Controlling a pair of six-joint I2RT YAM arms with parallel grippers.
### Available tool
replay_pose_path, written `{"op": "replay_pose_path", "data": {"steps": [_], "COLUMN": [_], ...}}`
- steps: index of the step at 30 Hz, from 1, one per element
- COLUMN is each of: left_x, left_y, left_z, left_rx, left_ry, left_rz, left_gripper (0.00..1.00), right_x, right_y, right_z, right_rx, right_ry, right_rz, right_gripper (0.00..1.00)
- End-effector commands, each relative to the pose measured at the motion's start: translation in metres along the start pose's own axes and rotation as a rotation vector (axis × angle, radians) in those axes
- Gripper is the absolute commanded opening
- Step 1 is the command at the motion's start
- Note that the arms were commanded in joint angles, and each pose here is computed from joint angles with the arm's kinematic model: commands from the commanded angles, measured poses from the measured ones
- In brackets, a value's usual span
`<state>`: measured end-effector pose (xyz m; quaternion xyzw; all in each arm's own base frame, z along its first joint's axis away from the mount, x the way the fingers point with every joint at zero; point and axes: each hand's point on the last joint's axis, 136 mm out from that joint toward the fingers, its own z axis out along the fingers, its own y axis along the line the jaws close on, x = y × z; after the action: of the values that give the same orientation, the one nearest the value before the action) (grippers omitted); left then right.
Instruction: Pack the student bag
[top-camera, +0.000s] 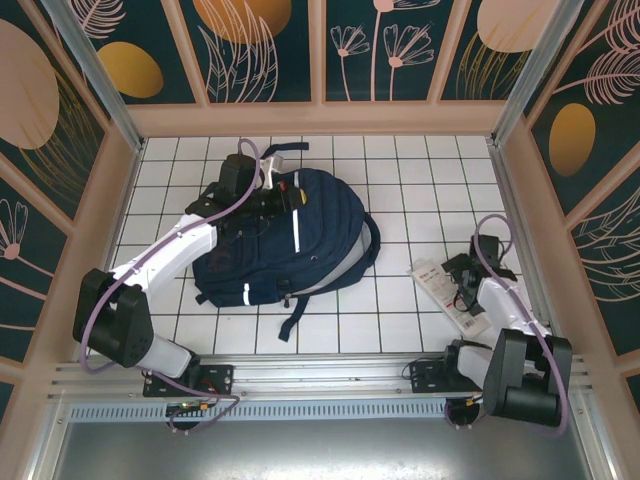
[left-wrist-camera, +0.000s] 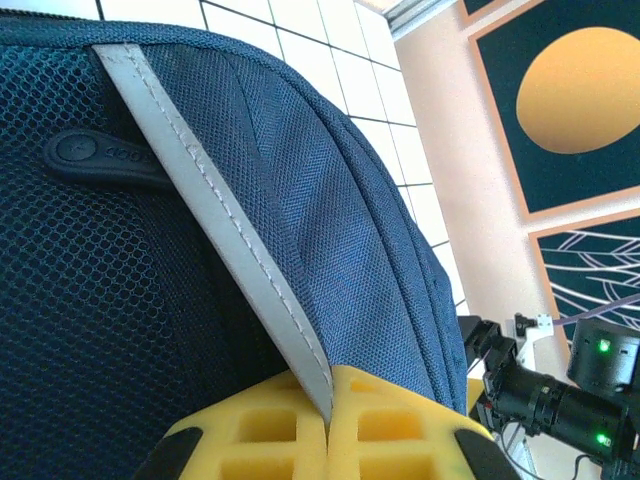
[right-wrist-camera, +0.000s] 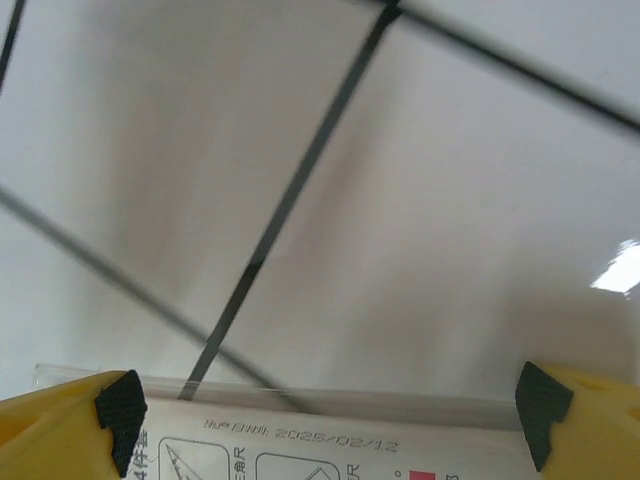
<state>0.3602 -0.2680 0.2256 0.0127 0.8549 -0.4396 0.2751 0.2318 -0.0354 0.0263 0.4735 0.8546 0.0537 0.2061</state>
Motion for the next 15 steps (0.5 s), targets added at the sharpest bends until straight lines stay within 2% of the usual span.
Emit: {"op": "replay_pose_path", "data": {"steps": [1,7,11,15], "left_x": [-0.006,-0.005,-0.001,0.0], "left_y": [-0.009,-0.004,0.001,0.005], "left_z": [0.002,0.004,0.006,0.006], "left_rx": [0.041,0.029,0.018,0.001], "left_ry": [-0.016,-0.017,-0.008,-0.005], "left_rz": [0.044,0.037,0.029,0.027], "left_gripper": [0.0,0.0,0.0,0.0], "right_x": [0.054,0.107,0.135,0.147], "right_y": [0.02,0.041,0.06,0.054], "right_z": [-0.006,-0.027,-0.041,-0.043], "right_rx": [-0.095,-0.204,-0.334,-0.319], "right_ry": [0.193,0.335,0.445,0.489], "right_rz": [-0.023,-0.088,-0.22,-0.336], "right_gripper": [0.96,0.95,0.95,0.93]}}
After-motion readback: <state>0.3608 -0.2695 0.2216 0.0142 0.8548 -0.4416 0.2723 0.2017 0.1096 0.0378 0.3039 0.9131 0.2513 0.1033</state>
